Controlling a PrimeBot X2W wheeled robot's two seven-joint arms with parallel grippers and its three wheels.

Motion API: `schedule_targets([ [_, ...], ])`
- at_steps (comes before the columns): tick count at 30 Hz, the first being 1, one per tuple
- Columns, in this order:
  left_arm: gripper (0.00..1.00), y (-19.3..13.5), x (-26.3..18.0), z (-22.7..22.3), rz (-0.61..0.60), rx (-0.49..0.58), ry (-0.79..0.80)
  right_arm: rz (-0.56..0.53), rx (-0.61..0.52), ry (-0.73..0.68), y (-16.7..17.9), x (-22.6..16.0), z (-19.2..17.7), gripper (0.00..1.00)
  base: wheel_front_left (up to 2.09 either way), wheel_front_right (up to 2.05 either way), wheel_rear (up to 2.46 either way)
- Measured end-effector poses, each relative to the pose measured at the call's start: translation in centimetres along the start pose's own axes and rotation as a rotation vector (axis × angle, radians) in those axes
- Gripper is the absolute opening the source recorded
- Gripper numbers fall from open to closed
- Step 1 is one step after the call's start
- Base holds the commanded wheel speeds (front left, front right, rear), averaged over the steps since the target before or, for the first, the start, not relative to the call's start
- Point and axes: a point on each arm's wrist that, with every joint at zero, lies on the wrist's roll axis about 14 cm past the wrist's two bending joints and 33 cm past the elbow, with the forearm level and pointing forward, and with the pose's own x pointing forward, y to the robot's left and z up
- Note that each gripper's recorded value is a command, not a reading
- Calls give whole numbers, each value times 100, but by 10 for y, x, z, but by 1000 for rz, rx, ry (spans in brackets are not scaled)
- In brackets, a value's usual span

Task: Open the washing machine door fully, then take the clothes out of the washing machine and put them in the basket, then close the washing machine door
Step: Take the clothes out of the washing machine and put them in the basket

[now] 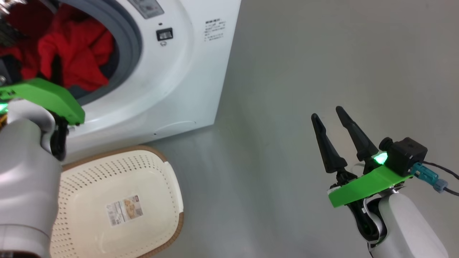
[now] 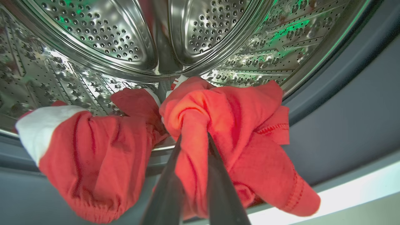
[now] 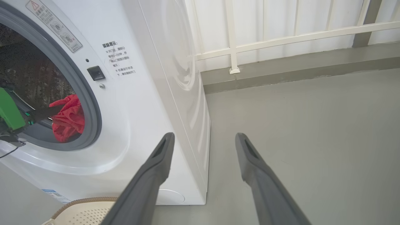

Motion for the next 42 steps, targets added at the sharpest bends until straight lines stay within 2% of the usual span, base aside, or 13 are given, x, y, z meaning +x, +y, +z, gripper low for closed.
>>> schedule_targets([
  [16, 0, -19, -89, 45, -61, 72, -196, 89, 7, -42, 26, -22, 21, 100, 0, 0, 0],
  [33, 0, -12, -198, 78, -20, 82, -432, 209, 35, -70, 69, -25, 31, 100, 0, 0, 0],
  [42, 0, -20, -257, 93, 3, 60, -554, 218, 42, -68, 73, -24, 29, 100, 0, 0, 0],
])
